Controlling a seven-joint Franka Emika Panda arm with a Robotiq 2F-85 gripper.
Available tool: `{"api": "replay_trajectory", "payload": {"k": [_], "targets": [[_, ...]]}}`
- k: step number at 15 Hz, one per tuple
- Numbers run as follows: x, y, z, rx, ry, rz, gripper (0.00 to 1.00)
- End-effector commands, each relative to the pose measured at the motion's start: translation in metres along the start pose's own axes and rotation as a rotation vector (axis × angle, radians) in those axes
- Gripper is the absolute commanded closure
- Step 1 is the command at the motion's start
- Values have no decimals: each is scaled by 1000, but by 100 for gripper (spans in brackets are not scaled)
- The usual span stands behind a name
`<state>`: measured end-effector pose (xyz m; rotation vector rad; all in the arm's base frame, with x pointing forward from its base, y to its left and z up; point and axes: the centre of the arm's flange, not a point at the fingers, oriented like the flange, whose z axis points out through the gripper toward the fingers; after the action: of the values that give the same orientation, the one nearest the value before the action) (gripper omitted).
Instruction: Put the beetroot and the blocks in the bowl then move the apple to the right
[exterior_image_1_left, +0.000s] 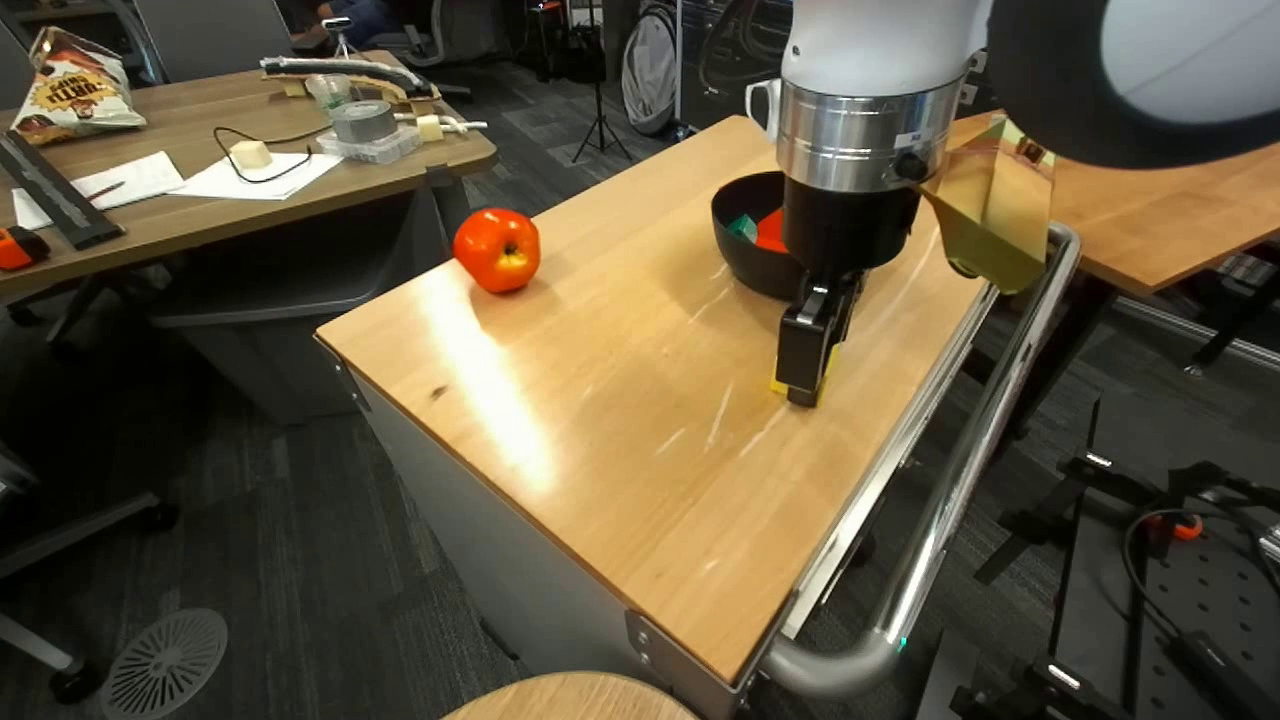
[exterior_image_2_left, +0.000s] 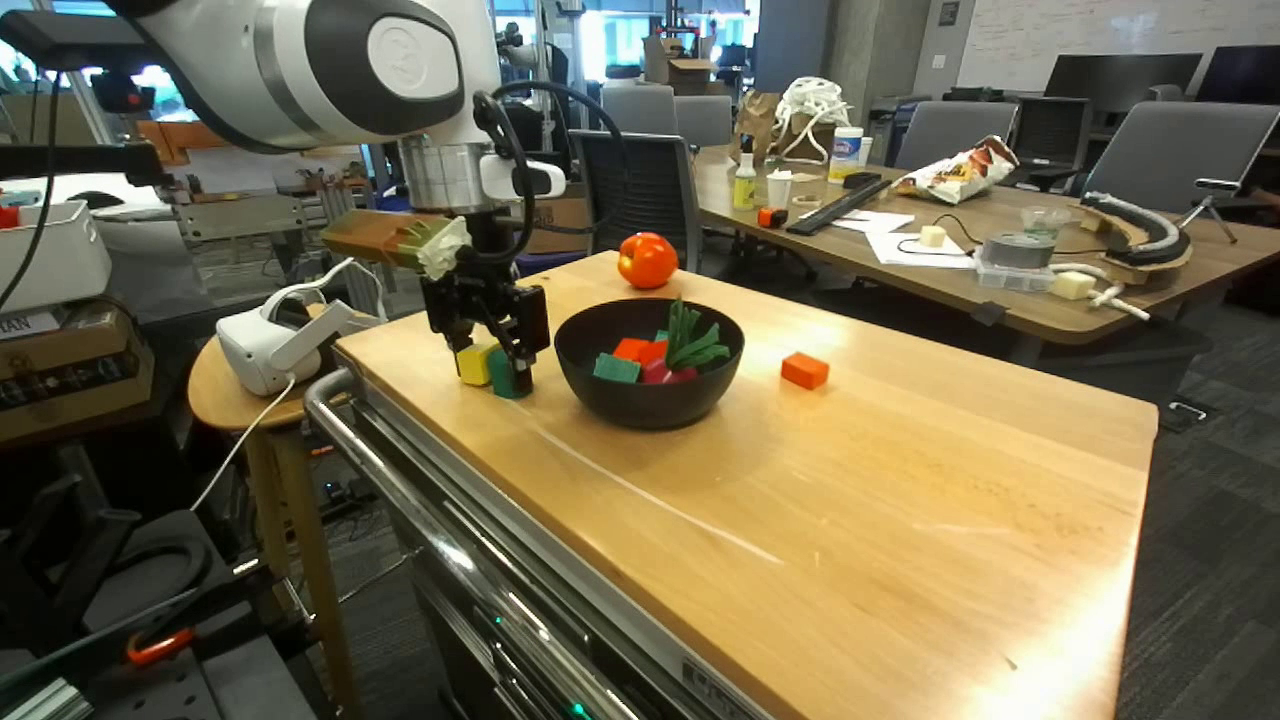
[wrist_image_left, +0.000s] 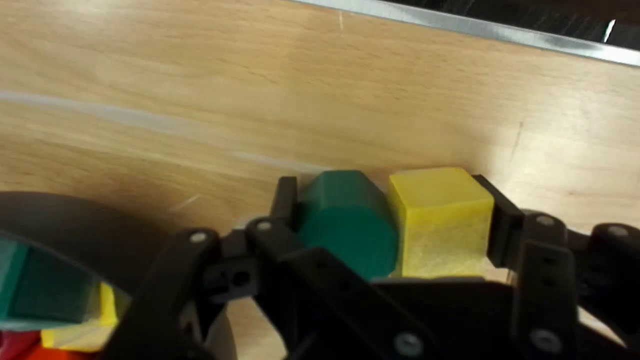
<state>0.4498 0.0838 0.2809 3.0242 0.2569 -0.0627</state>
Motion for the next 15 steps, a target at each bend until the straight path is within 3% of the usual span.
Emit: {"api": "replay_trajectory", "payload": {"k": [1,5,10,12,15], "targets": [[7,0,-5,-2,28,-16,46],[4,-1,-39,-26,86,-36,46],[-8,38,-137,-190,277,-21,46],[-1,62,-158,-258,294,-27,46],[18,82,-146,-279,252,-62,46]]}}
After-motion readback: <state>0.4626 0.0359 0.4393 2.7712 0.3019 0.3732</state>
